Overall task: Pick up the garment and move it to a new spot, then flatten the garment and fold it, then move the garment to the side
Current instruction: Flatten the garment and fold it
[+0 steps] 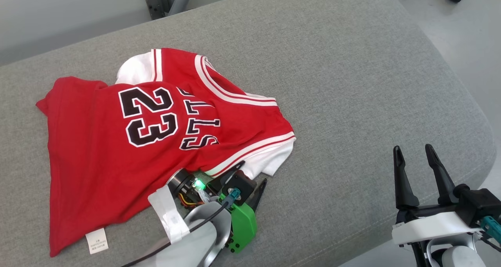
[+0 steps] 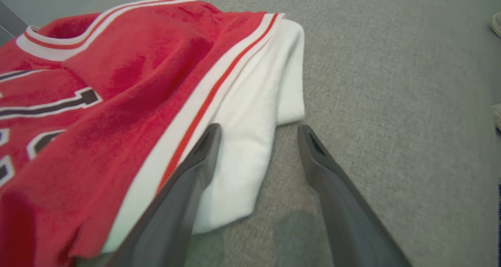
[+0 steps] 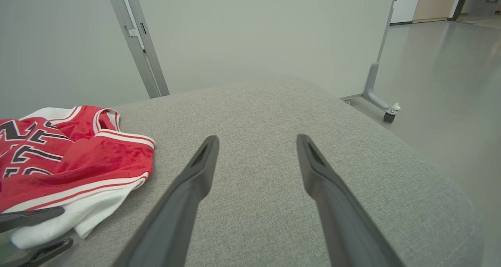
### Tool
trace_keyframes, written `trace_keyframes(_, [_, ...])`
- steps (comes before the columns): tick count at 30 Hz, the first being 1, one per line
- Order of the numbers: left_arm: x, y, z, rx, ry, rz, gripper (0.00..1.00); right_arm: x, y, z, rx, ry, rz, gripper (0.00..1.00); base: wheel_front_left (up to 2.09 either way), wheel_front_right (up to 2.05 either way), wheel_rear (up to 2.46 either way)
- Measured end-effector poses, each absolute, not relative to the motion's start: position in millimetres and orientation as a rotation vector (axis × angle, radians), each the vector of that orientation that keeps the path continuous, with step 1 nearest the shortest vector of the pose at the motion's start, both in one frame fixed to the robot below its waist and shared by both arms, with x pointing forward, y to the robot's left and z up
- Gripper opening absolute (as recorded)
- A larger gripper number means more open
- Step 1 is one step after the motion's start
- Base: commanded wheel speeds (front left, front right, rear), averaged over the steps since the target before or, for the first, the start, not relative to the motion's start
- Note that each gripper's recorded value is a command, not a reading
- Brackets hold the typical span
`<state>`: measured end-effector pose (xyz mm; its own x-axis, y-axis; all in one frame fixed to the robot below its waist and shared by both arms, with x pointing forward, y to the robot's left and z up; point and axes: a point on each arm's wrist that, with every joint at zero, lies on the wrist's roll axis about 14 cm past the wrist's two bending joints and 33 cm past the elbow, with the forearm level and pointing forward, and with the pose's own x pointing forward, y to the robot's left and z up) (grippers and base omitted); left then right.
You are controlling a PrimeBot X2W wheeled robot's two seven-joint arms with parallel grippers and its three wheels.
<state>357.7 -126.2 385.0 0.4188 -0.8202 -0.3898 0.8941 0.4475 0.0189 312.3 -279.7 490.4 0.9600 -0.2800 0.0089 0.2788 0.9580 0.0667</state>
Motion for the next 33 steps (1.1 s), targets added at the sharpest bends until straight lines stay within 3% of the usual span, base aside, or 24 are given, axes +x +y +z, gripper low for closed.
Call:
trace_keyframes(1, [361,-123,382,0.250,0.354,-1.080,0.65,313,-279,490,0.066,-0.018,-0.283,1.00,0.00,0.00,0.00])
trace_keyframes(2, [363,-122,381,0.254,0.359,-1.073,0.38,313,-279,490,0.069,-0.018,-0.283,1.00,0.00,0.00,0.00])
trace_keyframes(3, [365,-121,381,0.254,0.364,-1.073,0.00,313,-279,490,0.071,-0.017,-0.282,1.00,0.00,0.00,0.00])
trace_keyframes(11, [368,-125,391,0.157,0.398,-1.081,0.00,315,-278,491,0.080,-0.025,-0.277,1.00,0.00,0.00,0.00])
trace_keyframes(19, [339,-160,426,-0.041,0.465,-1.216,0.00,313,-279,491,0.081,-0.027,-0.281,1.00,0.00,0.00,0.00])
trace_keyframes(33, [305,-182,444,-0.320,0.773,-1.346,0.00,314,-282,483,0.082,0.003,-0.295,1.00,0.00,0.00,0.00])
